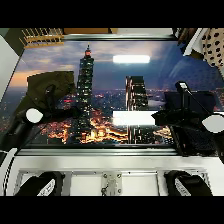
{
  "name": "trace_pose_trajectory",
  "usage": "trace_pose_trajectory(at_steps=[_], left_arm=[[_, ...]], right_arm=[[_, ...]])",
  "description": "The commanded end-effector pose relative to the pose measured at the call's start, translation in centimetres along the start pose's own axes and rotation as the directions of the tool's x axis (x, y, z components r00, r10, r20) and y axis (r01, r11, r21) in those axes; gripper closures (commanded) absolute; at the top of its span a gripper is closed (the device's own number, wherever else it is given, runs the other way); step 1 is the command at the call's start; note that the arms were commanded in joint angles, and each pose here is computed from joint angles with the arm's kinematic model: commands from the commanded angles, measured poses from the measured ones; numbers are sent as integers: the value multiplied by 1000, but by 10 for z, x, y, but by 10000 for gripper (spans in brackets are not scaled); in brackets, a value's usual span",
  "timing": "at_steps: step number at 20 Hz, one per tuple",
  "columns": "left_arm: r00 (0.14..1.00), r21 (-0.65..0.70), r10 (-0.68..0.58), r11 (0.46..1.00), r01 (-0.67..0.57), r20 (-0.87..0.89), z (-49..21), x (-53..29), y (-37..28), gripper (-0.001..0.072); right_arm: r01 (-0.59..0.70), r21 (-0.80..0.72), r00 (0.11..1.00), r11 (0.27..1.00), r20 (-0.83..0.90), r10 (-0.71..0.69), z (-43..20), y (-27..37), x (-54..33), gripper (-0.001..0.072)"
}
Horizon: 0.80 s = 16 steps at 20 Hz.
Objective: Fold the clothes and pants, and hang the long-sleeved shirts on hangers.
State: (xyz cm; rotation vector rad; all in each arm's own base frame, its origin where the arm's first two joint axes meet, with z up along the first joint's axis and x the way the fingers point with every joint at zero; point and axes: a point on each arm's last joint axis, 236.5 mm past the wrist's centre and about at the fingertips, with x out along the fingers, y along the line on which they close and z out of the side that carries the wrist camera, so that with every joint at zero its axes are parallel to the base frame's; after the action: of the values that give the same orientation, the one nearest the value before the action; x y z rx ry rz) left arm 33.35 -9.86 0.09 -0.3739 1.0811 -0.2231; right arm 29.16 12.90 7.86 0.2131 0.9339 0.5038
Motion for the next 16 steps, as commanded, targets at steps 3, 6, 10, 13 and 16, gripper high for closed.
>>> trace_pose_trajectory(at_steps=[3,6,10,13,16], left_arm=[[959,-181,248,958,-222,140,60,-67,117,31],[903,-416,390,862,-289,180,60,-107,206,32],[891,-623,440,730,-283,112,34,-103,287,32],[904,-631,423,718,-294,59,22,-68,316,32],[905,-678,419,685,-266,69,22,-44,334,32]], right_arm=[[-1,0,1000,1000,-2,1,0,0,0,683],[0,0,1000,1000,-1,0,0,0,0,683],[0,0,1000,1000,-1,0,0,0,0,683],[-1,0,1000,1000,-2,1,0,0,0,683],[0,0,1000,1000,-1,0,0,0,0,683]])
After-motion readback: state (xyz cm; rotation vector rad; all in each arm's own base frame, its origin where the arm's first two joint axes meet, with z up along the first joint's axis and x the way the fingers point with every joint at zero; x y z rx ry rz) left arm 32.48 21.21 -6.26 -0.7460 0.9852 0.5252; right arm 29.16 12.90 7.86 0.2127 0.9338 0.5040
